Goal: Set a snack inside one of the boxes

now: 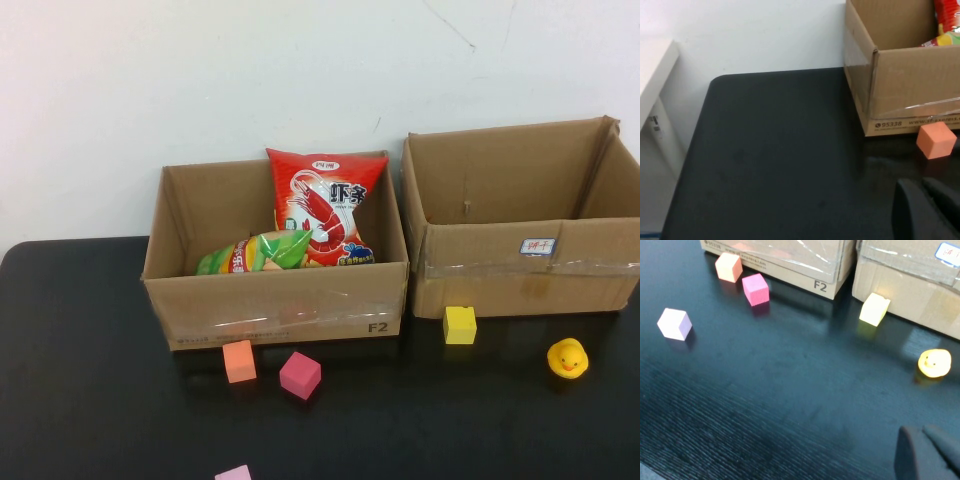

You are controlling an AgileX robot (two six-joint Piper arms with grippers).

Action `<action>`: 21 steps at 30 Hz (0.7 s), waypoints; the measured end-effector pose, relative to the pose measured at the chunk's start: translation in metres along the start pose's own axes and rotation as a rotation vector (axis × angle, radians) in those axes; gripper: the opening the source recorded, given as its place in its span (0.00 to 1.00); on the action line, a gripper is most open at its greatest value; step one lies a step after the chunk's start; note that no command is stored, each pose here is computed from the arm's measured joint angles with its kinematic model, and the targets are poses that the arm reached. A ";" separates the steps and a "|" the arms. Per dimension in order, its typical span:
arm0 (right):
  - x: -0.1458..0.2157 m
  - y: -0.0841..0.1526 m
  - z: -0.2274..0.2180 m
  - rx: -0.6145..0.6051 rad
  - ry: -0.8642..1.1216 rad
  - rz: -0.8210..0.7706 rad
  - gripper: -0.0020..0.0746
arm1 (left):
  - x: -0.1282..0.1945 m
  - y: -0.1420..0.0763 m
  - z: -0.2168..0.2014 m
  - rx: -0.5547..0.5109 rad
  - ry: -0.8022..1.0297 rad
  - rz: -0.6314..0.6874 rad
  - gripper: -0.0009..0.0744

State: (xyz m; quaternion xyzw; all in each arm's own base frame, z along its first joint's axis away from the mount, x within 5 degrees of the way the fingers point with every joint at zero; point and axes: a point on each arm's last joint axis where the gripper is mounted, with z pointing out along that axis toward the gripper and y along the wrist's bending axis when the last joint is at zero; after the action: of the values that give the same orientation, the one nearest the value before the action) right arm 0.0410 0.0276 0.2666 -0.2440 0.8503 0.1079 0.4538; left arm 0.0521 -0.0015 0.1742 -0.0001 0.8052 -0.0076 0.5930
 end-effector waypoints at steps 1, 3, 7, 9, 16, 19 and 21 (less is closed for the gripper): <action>0.000 0.000 0.000 0.000 0.000 0.000 0.03 | 0.000 0.000 0.000 0.000 0.000 0.000 0.01; 0.000 0.000 0.000 0.000 0.000 0.000 0.03 | 0.000 0.000 0.000 0.003 0.000 -0.002 0.01; 0.000 0.000 0.000 -0.001 0.000 0.001 0.03 | 0.000 -0.001 0.000 0.016 0.000 0.001 0.01; 0.000 0.000 0.000 -0.002 0.000 0.001 0.03 | 0.000 -0.002 0.000 0.034 0.000 0.006 0.01; 0.000 0.000 0.000 -0.003 -0.001 0.003 0.03 | 0.000 -0.005 0.000 0.089 0.001 0.023 0.01; 0.000 0.000 0.000 -0.003 -0.001 0.003 0.03 | 0.000 -0.005 0.000 0.094 0.001 0.023 0.01; 0.000 0.000 0.000 -0.003 -0.001 0.003 0.03 | 0.000 -0.005 0.000 0.094 0.001 0.023 0.01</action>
State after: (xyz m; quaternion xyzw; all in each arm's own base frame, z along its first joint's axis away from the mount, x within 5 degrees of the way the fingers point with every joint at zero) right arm 0.0409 0.0279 0.2666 -0.2435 0.8502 0.1100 0.4535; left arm 0.0517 -0.0067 0.1742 0.0369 0.8043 -0.0385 0.5918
